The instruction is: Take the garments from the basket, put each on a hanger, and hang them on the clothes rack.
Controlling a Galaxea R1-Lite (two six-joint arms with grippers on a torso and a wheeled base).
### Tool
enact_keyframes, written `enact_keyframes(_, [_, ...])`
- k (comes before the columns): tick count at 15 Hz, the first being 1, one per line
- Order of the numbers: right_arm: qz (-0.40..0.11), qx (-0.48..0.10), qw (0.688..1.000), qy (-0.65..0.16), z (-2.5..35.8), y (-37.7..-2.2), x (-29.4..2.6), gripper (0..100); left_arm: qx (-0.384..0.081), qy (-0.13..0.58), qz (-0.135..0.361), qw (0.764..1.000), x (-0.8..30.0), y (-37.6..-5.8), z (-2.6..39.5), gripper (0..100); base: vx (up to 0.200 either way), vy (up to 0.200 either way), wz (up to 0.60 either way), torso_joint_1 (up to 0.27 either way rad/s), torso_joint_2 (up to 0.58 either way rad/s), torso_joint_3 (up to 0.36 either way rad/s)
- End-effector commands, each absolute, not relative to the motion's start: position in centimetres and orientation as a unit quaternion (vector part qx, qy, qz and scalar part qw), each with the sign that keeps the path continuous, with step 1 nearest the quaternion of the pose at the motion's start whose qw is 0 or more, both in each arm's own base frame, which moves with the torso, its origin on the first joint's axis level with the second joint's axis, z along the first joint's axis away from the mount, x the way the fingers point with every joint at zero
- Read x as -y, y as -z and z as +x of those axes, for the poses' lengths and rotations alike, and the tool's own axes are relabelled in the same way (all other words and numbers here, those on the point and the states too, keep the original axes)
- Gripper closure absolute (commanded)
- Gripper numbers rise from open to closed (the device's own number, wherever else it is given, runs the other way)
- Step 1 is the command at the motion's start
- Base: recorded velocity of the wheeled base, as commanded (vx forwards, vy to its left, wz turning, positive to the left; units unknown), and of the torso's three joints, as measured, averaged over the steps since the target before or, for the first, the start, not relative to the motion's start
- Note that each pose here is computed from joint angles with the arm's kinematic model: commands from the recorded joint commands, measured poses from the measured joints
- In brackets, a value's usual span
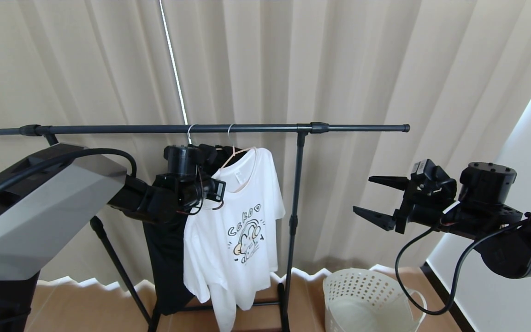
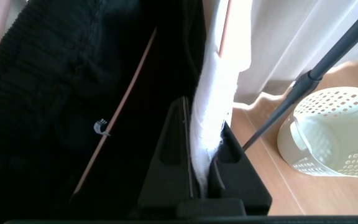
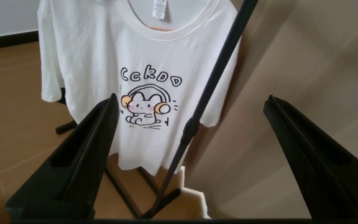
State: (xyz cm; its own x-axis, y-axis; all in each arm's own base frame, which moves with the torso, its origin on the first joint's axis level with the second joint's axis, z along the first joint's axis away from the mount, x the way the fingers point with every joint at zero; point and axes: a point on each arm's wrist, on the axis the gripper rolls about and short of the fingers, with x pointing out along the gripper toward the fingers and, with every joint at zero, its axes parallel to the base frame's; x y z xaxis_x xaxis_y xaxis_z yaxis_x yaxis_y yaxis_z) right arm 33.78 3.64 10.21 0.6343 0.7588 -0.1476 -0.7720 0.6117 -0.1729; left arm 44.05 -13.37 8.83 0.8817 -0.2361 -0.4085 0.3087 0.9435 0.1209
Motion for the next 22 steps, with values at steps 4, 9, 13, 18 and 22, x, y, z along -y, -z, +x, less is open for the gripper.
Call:
enact_keyframes(4, [-0.111,-0.028,0.897,-0.427,33.7,-10.3,-3.6,0,-0.199,0.139,0.091,0.966,13.2,-8.9,43.9,0,0.0,0.0,0.0,0.0,0.0,0.0])
enact_keyframes(9, [-0.114,-0.021,0.897,-0.426,33.5,-10.8,-3.6,0,-0.185,0.138,0.08,0.97,13.2,-10.1,43.6,0,0.0,0.0,0.0,0.0,0.0,0.0])
enact_keyframes(13, [-0.115,-0.018,0.898,-0.425,33.6,-11.0,-3.6,0,-0.167,0.142,0.077,0.973,12.9,-12.4,42.4,0,0.0,0.0,0.0,0.0,0.0,0.0])
enact_keyframes(18, [-0.062,-0.002,0.917,-0.395,32.0,-15.0,-5.4,0,-0.134,0.156,0.075,0.976,11.6,-18.4,35.3,0,0.0,0.0,0.0,0.0,0.0,0.0])
enact_keyframes(22, [0.005,0.03,0.936,-0.35,27.3,-20.0,-5.6,0,-0.142,0.174,0.074,0.972,8.6,-19.4,25.9,0,0.0,0.0,0.0,0.0,0.0,0.0])
